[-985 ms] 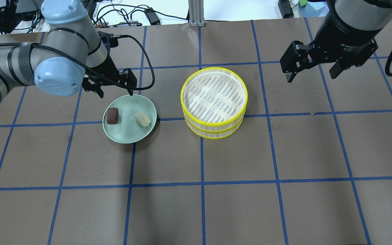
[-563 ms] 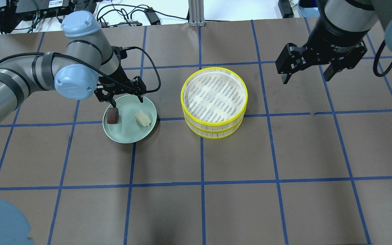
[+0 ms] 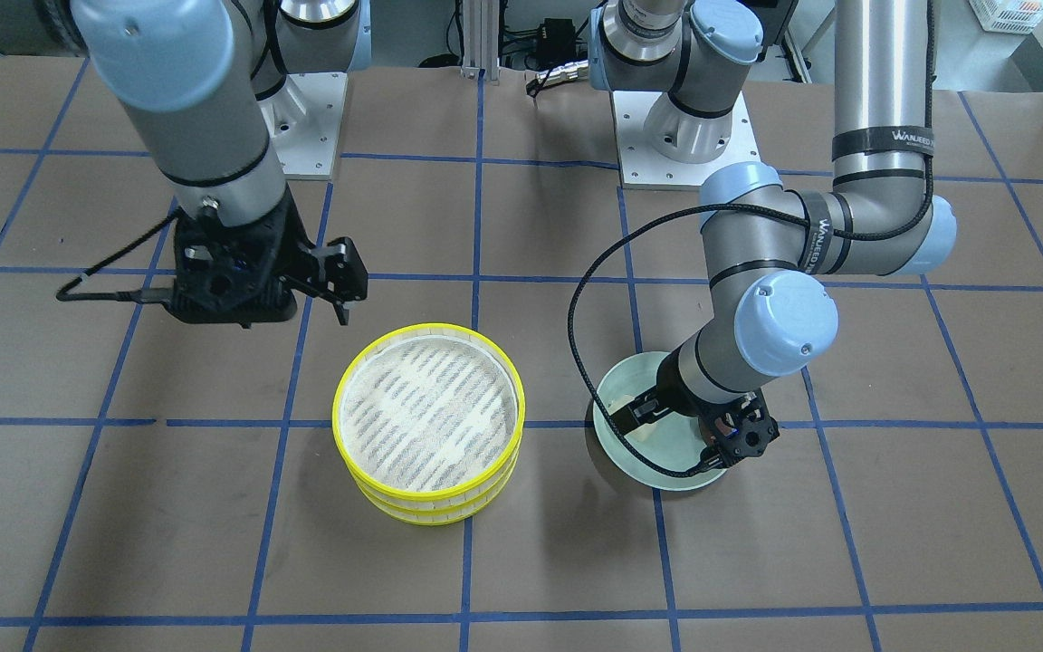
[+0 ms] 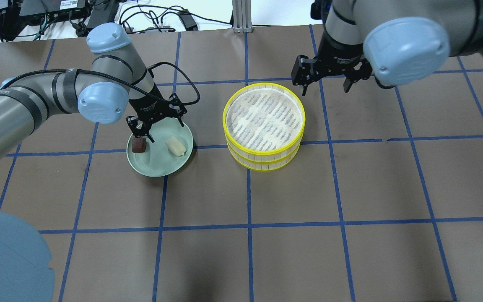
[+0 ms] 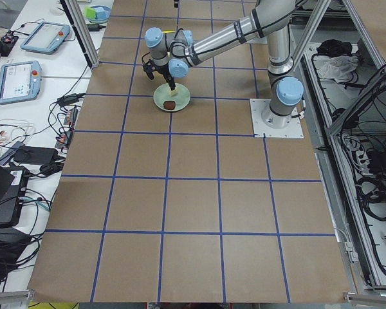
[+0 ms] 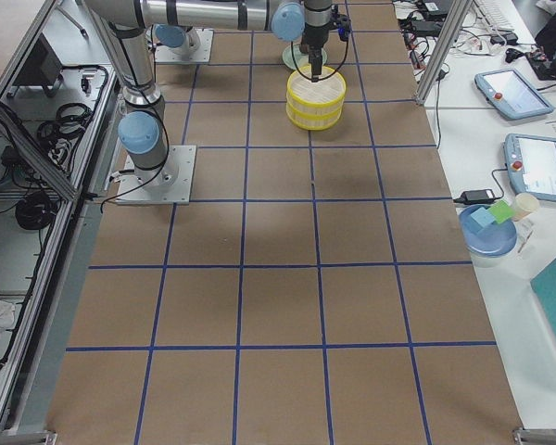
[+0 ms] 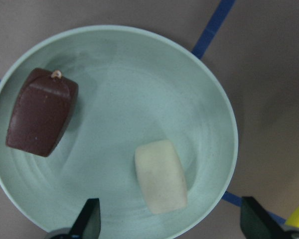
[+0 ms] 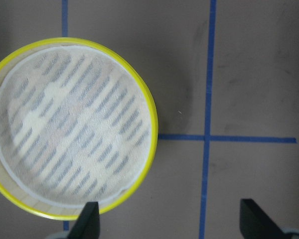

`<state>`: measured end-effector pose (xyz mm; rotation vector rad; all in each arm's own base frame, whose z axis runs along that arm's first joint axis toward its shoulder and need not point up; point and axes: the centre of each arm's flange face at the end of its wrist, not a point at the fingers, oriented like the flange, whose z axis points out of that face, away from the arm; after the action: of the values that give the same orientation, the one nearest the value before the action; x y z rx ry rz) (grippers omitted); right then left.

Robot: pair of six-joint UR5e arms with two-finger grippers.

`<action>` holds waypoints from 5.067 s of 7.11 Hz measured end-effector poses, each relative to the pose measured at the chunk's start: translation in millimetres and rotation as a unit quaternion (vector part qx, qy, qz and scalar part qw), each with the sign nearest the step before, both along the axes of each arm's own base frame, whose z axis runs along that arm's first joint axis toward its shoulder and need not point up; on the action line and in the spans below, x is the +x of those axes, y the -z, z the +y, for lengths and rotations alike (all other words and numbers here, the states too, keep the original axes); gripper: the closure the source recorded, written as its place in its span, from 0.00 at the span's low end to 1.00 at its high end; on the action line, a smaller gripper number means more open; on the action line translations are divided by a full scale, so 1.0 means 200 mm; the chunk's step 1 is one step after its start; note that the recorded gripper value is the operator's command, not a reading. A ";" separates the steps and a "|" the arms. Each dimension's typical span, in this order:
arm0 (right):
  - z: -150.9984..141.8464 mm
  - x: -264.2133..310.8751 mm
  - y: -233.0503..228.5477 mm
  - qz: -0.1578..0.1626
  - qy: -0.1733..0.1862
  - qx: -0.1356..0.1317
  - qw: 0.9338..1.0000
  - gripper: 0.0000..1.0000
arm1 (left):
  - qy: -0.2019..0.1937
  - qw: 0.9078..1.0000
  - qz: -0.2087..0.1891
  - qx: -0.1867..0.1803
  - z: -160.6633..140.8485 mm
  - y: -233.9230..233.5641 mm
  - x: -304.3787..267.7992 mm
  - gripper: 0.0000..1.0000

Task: Place buns in different layers of steamer
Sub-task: 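Grasp the white bun with left gripper while right grips top tier rim, then lift top tier aside with right gripper while left lifts white bun, then lower the white bun into the bottom steamer tier and open the left gripper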

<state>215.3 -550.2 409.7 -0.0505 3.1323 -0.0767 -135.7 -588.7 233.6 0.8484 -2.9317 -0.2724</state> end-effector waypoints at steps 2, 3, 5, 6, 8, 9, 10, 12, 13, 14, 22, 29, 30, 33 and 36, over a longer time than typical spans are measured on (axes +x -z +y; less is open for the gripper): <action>-0.10 0.12 0.28 0.019 0.006 0.017 1.000 0.07 | -0.041 0.999 -0.003 0.019 -0.01 0.08 0.00 0.00; -0.12 0.12 0.39 0.028 0.004 0.026 0.999 0.08 | -0.046 0.999 -0.004 0.027 -0.01 0.12 0.00 0.00; -0.15 0.12 0.50 0.038 0.002 0.032 0.999 0.23 | -0.043 0.998 -0.004 0.036 -0.01 0.18 0.00 0.99; -0.16 0.12 0.56 0.039 0.001 0.038 0.998 0.39 | -0.032 0.999 -0.002 0.036 -0.01 0.19 0.00 1.00; -0.18 0.12 0.66 0.042 0.001 0.053 0.998 1.00 | -0.011 0.999 0.000 0.035 -0.01 0.20 0.00 1.00; -0.19 0.12 0.68 0.042 0.000 0.055 0.998 1.00 | -0.007 0.999 0.001 0.032 -0.02 0.18 0.00 1.00; -0.20 0.11 0.69 0.041 -0.002 0.056 0.998 1.00 | -0.003 1.000 0.000 0.024 -0.02 0.15 0.00 1.00; -0.21 0.06 0.66 0.039 -0.001 0.054 0.998 1.00 | 0.011 1.000 -0.001 -0.010 -0.06 0.00 0.00 1.00; -0.22 0.01 0.61 0.038 0.005 0.048 0.998 1.00 | 0.026 0.999 -0.001 -0.035 -0.09 -0.12 0.00 1.00; -0.22 -0.02 0.53 0.034 0.011 0.039 0.999 1.00 | 0.043 0.997 -0.001 -0.059 -0.11 -0.24 0.00 1.00; -0.01 -0.93 -0.18 0.030 -0.014 0.059 0.998 1.00 | 0.174 0.965 0.074 -0.183 0.00 -0.53 -0.68 1.00; 0.04 -0.95 -0.16 0.025 -0.002 0.062 0.998 1.00 | 0.162 0.965 0.127 -0.164 0.19 -0.24 -1.25 0.00; 0.04 -0.95 -0.16 0.026 -0.002 0.061 0.998 1.00 | 0.167 0.965 0.119 -0.165 0.19 -0.25 -1.23 0.00; 0.02 -0.93 -0.16 0.027 0.000 0.051 0.998 1.00 | 0.196 0.965 0.078 -0.154 0.15 -0.27 -1.11 0.00; -0.06 -0.66 -0.08 0.030 0.009 0.021 0.999 1.00 | 0.239 0.963 -0.002 -0.124 0.04 -0.42 -0.57 0.00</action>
<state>83.3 -562.8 426.7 -0.0251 3.1941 -0.0089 -248.7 -581.7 316.9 0.1001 -3.0419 0.0749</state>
